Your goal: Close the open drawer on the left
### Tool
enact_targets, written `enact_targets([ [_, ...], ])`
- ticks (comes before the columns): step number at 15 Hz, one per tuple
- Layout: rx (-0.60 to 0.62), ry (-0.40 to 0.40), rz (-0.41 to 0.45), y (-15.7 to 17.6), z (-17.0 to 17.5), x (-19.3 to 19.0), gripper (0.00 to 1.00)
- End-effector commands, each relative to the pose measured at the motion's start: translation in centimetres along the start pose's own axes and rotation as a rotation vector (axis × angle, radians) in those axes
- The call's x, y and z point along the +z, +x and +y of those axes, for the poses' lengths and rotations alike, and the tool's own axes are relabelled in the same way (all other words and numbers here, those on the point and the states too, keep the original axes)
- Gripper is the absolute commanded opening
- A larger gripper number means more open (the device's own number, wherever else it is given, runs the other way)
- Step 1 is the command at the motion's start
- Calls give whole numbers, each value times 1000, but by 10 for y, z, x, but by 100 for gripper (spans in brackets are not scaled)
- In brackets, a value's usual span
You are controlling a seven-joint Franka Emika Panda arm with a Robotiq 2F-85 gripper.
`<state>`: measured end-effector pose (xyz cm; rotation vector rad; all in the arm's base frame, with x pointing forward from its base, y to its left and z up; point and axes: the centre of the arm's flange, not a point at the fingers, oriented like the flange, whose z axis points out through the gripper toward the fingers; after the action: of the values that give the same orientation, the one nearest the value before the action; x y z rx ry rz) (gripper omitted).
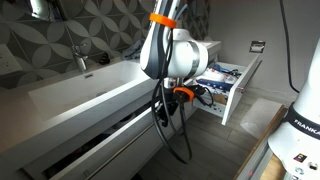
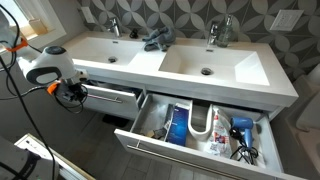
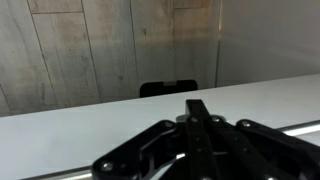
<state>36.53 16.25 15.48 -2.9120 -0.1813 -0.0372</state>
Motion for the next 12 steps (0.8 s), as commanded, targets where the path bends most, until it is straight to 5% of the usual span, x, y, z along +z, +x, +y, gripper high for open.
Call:
enact_targets([
  [1,1,4,88,22,0,17,0],
  [12,-47,56,256,74,2,21,0],
])
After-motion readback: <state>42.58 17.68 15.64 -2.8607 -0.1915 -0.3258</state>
